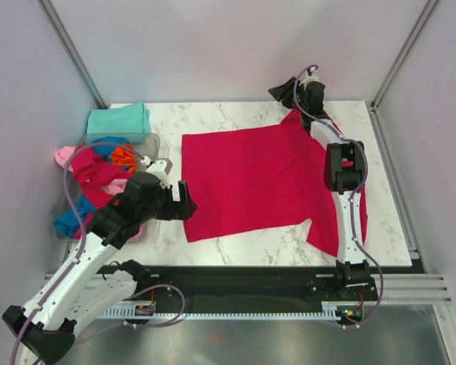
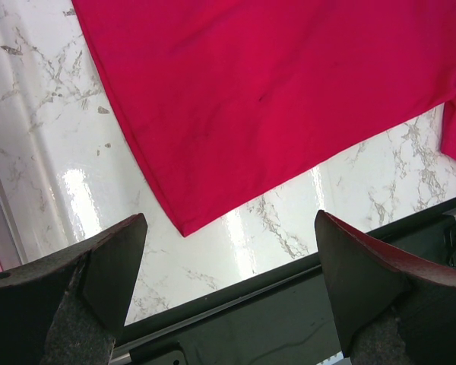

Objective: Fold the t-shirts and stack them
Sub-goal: Flatten the tshirt out, then fold the tshirt

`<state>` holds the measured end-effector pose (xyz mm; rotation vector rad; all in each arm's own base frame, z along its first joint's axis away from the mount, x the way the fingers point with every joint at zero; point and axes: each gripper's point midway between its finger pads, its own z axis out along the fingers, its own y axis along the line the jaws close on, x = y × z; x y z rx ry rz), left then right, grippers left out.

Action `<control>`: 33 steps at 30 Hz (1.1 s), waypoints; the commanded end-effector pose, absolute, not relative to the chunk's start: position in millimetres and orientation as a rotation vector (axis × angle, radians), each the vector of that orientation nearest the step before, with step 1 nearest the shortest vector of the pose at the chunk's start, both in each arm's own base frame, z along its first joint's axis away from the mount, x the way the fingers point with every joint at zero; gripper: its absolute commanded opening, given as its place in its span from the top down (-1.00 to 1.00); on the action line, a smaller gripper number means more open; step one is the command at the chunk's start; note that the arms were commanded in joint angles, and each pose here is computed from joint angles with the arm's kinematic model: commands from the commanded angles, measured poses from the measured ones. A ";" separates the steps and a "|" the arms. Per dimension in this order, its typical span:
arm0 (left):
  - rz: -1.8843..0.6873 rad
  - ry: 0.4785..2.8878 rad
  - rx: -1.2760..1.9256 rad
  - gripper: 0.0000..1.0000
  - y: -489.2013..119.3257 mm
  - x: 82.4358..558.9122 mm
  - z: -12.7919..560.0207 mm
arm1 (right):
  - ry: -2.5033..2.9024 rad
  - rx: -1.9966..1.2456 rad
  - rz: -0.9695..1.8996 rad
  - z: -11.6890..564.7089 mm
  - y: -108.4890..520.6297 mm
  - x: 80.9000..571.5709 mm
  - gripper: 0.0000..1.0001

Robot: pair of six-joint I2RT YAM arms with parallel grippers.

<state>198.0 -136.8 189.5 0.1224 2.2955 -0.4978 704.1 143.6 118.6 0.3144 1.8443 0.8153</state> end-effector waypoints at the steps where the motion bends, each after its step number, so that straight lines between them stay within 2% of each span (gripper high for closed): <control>1: -0.510 2.258 0.111 -0.99 -137.7 203.0 196.7 | 1.386 -0.067 1.352 246.3 217.2 652.6 -0.09; 5: -0.508 2.248 0.105 -0.99 -136.6 203.0 198.3 | 1.359 -0.065 1.295 265.2 211.3 633.4 -0.13; 7: -0.503 2.255 0.099 -0.99 -135.9 203.5 196.4 | 1.403 -0.067 1.106 279.4 197.5 619.5 -0.13; 8: -0.489 2.279 0.088 -0.99 -136.2 205.4 190.7 | 1.510 0.065 0.973 263.0 180.3 624.6 -0.14; 10: -0.463 2.310 0.078 -0.99 -135.5 208.3 184.8 | 1.578 0.041 0.712 280.0 165.9 594.1 -0.16; 11: -0.451 2.334 0.075 -0.99 -136.7 210.6 180.1 | 1.702 0.153 0.530 257.1 141.6 585.6 -0.17; 12: -0.437 2.349 0.071 -0.99 -136.8 212.3 176.4 | 1.724 0.165 0.465 269.6 137.0 559.3 -0.18; 16: -0.340 2.437 0.022 -0.98 -138.4 206.7 153.2 | 1.957 0.442 0.216 225.6 79.4 471.1 -0.18; 22: -0.148 2.640 -0.134 -0.91 -139.0 166.8 88.5 | 2.051 0.623 -0.051 209.0 27.0 334.2 -0.24; 26: -0.183 2.645 -0.298 -0.75 -132.9 154.7 62.4 | 2.034 0.676 -0.002 212.1 17.7 286.0 -0.25; 33: -0.174 2.627 -0.354 -0.56 -132.9 159.5 30.8 | 2.113 0.622 0.157 187.0 38.0 258.9 -0.23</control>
